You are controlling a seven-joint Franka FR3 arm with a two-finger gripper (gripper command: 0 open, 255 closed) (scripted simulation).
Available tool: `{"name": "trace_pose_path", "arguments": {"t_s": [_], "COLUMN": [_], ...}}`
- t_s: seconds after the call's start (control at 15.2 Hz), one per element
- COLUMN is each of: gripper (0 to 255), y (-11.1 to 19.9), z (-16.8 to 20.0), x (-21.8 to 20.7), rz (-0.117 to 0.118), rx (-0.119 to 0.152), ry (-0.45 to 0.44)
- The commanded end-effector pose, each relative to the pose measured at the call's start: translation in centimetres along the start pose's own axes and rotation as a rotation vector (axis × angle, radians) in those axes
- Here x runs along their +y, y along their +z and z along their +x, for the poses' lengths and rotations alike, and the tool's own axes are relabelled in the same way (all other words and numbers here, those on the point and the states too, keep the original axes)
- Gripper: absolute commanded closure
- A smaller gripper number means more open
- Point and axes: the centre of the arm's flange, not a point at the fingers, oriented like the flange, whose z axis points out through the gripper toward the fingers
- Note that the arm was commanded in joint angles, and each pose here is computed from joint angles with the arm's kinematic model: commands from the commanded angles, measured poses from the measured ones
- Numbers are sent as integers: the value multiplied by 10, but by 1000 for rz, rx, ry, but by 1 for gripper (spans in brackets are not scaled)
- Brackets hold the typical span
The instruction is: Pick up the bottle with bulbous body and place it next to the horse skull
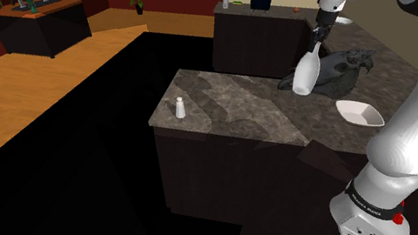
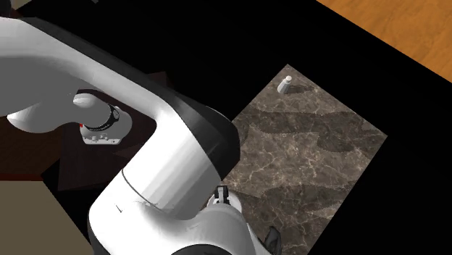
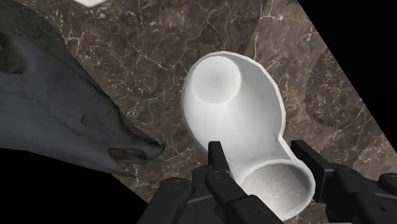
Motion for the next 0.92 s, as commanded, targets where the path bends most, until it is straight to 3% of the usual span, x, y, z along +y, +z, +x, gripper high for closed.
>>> {"name": "trace_pose_path", "arguments": {"t_s": [0.0, 0.86], "gripper": [255, 255], "y": [10, 79], "z": [0, -3], "x": [0, -1], "rz": [-1, -1], "rx": [1, 1], "ry": [0, 0]}}
